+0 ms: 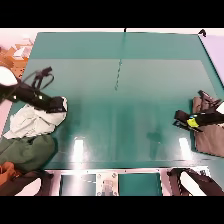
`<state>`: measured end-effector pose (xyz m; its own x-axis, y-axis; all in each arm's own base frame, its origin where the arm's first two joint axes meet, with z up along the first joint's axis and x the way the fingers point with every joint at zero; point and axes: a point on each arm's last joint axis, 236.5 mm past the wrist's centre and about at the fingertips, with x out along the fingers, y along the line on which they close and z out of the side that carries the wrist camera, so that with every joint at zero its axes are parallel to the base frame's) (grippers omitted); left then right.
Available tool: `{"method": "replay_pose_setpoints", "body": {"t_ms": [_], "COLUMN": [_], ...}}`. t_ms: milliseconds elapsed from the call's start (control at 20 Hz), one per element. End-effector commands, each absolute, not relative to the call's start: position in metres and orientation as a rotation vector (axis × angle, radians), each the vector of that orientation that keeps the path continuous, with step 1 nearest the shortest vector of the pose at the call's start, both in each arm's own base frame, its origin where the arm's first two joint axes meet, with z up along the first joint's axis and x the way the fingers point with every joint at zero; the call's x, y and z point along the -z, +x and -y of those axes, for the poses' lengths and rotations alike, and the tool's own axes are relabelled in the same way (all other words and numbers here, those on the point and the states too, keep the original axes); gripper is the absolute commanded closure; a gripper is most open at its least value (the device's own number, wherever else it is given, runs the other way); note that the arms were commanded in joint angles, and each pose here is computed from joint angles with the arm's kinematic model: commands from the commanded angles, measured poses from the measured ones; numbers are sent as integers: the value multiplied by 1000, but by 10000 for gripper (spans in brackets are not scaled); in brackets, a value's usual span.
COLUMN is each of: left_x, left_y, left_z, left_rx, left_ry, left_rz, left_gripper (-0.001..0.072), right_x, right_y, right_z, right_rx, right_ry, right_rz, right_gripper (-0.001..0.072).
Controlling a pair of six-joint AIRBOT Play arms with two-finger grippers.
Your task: Fold the shirts.
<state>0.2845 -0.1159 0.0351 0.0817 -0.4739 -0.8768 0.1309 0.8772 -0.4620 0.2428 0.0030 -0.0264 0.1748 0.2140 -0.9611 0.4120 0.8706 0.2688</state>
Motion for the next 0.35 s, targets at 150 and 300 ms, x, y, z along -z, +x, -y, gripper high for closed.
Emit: {"method": "replay_pose_setpoints", "body": {"t_ms": [150, 300], "left_x": [-17, -17], "left_y": [265, 262], "left_z": [116, 116], "left_rx": [440, 446], "left_ry": [-319, -320], "left_rz": [-1441, -1455], "left_gripper": [684, 684], "right_x": [27, 27], "right_y": [241, 241], "right_z": [-43, -43], "right_rx": [19, 19], "right_ry": [445, 445], "right_rz": [-1421, -1420], "right_gripper": [699, 699]}}
